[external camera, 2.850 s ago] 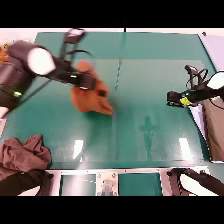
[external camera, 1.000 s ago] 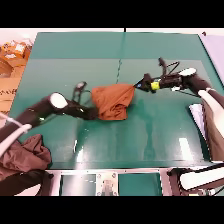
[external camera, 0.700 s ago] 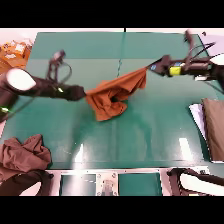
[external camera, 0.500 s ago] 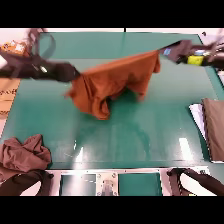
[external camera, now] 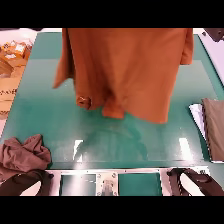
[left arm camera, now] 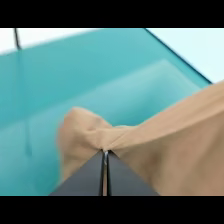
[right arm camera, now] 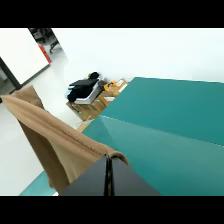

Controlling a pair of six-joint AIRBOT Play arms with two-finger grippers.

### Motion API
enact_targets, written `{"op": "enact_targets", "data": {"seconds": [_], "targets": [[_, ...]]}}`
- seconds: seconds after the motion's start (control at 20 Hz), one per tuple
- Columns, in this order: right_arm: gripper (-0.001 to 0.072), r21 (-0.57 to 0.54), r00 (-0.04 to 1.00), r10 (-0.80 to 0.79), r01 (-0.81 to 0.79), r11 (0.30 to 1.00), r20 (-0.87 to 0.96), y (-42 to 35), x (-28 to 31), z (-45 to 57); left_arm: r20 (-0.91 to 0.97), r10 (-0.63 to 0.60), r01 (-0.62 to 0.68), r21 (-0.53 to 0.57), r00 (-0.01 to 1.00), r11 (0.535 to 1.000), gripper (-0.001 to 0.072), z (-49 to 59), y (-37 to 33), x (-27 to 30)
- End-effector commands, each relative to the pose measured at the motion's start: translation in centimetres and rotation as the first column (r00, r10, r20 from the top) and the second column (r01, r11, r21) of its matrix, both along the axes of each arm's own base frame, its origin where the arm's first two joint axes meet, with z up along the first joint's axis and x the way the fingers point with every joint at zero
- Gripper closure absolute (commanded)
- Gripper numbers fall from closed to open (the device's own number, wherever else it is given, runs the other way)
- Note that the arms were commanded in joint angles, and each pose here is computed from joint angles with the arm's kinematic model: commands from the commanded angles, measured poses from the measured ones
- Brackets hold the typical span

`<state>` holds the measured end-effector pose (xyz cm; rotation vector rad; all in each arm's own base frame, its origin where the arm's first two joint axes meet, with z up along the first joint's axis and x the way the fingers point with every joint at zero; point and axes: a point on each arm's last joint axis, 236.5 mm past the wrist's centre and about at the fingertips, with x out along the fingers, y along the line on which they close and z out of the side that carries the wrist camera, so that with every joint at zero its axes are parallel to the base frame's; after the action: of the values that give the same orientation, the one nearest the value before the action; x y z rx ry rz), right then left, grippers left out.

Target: Fold the shirts.

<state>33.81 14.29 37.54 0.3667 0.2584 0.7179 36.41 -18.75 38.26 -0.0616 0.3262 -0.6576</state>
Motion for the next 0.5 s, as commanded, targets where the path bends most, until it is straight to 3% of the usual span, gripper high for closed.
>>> {"op": "enact_targets", "data": {"seconds": [0.0,0.3,0.45], "targets": [[0.0698,-0.017,0.997,-0.050,0.049,0.999,-0.066,-1.2,3.2,-3.1,0.019,0.074,-0.074,0.043,0.997,0.996,0.0680,-1.6,0.9,4.4],[0.0698,0.005,0.900,-0.053,0.061,0.998,-0.432,-1.9,8.6,-19.0,-0.347,0.058,-0.001,0.161,0.936,0.987,0.0679,-20.9,-1.8,14.1],[0.0698,-0.011,0.801,-0.125,0.147,0.989,-0.585,-2.9,11.3,-29.0,-0.499,0.048,0.023,0.136,0.865,0.990,0.0678,-29.1,-3.2,16.0]]}}
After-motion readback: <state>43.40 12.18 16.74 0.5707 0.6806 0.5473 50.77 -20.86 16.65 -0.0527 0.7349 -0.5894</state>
